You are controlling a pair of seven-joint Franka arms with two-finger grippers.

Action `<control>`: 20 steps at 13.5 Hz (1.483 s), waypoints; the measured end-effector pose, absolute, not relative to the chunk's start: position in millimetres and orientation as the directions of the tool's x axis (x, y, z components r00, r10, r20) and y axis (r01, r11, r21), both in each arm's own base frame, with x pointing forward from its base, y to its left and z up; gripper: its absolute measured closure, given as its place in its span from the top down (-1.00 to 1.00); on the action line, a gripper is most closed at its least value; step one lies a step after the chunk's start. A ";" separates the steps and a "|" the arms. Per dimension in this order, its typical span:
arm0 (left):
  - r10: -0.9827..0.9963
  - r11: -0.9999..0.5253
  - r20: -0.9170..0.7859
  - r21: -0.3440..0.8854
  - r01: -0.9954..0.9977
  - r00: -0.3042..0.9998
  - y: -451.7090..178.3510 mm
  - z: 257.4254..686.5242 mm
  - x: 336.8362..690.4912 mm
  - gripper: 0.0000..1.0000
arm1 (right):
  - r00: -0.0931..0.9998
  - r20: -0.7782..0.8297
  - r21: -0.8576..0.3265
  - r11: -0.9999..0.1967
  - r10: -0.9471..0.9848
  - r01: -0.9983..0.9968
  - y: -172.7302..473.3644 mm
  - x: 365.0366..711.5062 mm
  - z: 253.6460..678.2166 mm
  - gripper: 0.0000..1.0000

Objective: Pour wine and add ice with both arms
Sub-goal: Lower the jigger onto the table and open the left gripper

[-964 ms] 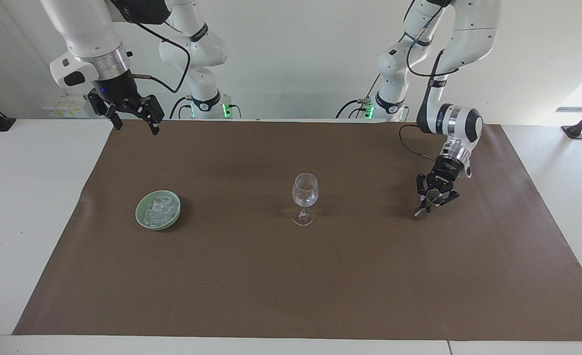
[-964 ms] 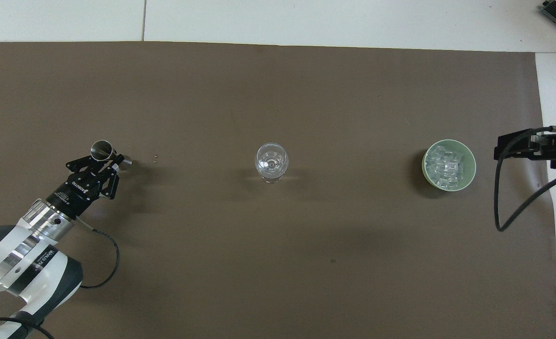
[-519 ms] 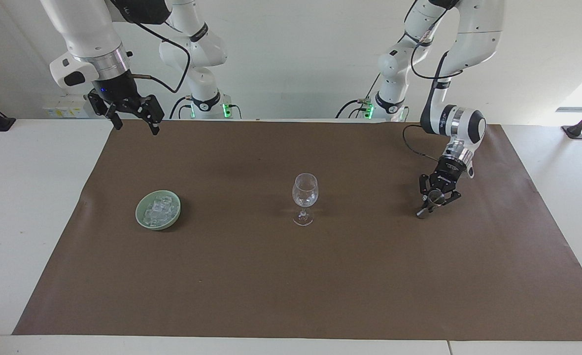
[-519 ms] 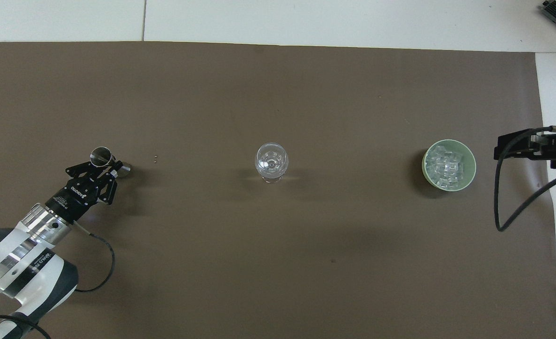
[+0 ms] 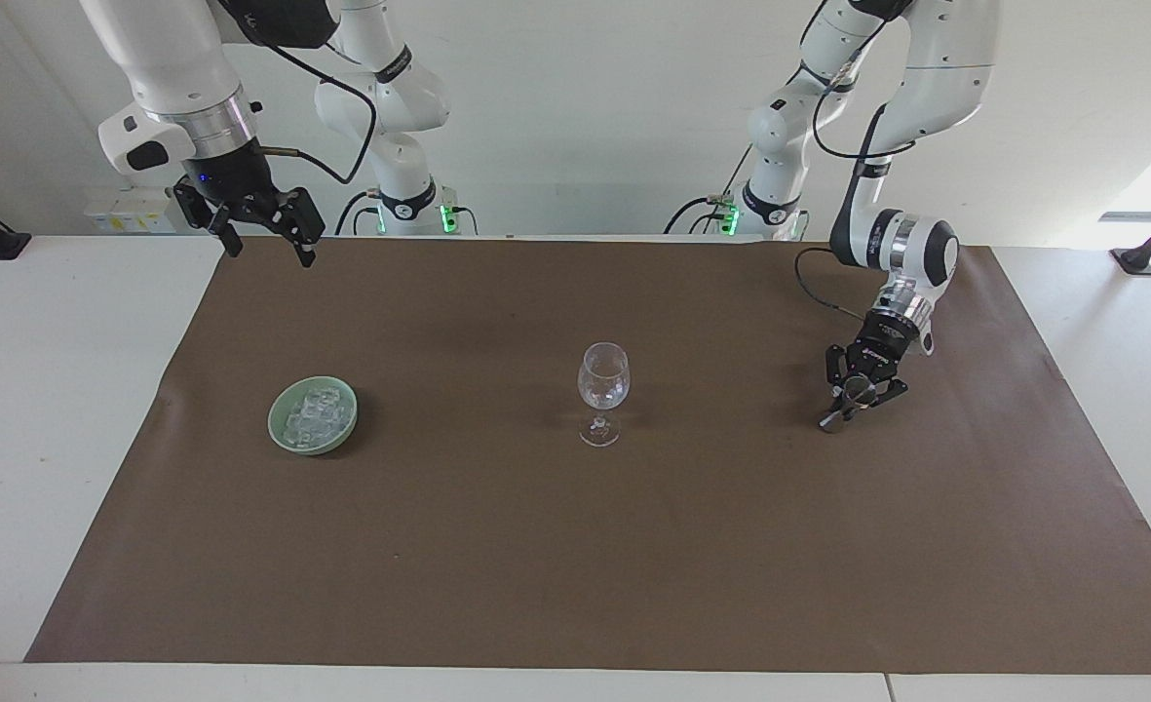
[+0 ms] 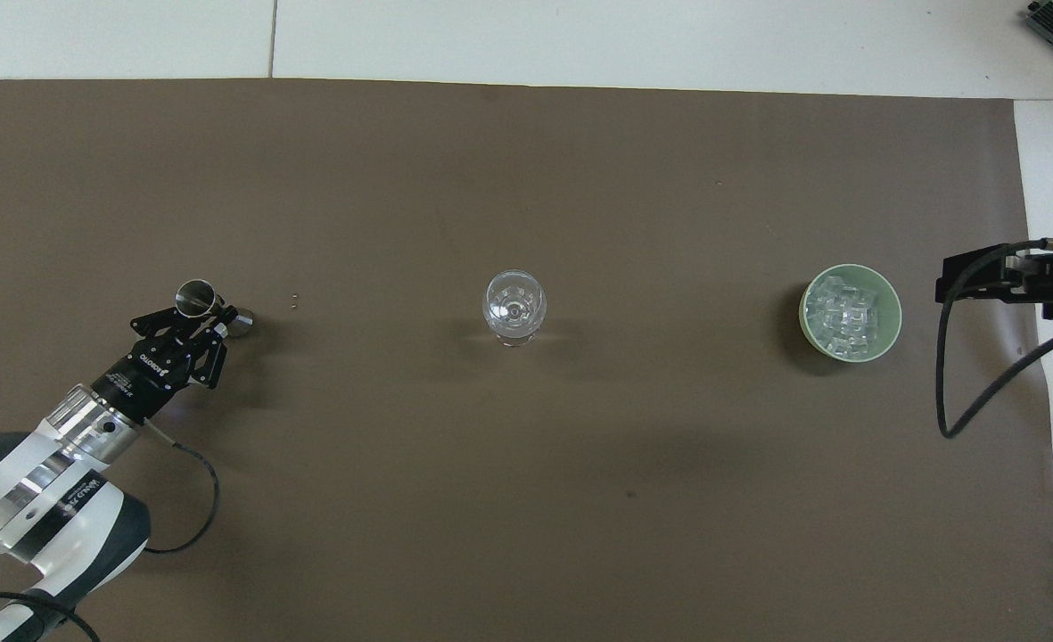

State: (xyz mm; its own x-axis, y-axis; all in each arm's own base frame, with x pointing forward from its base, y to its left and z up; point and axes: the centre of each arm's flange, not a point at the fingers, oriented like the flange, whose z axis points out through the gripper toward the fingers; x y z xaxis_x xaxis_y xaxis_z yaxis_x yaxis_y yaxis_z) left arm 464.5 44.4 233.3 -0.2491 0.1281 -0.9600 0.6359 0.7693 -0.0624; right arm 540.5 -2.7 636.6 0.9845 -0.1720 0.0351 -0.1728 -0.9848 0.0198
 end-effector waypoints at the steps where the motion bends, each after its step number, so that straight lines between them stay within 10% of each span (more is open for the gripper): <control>1: 0.128 0.769 -0.960 -0.063 0.636 -0.249 44.2 233.1 464.5 -0.57 | 0.984 0.035 0.020 -0.985 -0.172 -0.173 -2.7 540.5 636.6 1.00; 11: 0.122 0.768 -0.959 -0.073 0.636 -0.257 43.7 228.7 463.6 -0.58 | 0.984 0.035 0.020 -0.985 -0.172 -0.173 -2.7 540.5 636.6 1.00; 20: 0.156 0.750 -0.955 -0.052 0.660 -0.253 48.6 228.4 462.7 0.04 | 0.984 0.035 0.020 -0.985 -0.172 -0.173 -2.7 540.5 636.6 1.00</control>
State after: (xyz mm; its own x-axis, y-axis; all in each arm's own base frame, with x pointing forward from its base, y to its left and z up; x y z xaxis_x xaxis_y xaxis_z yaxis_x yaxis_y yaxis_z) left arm 462.7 48.6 228.4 -0.2528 0.1558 -0.9549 0.6598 0.7496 -0.0524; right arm 540.5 -2.7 636.6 0.9845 -0.1721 0.0351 -0.1728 -0.9848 0.0198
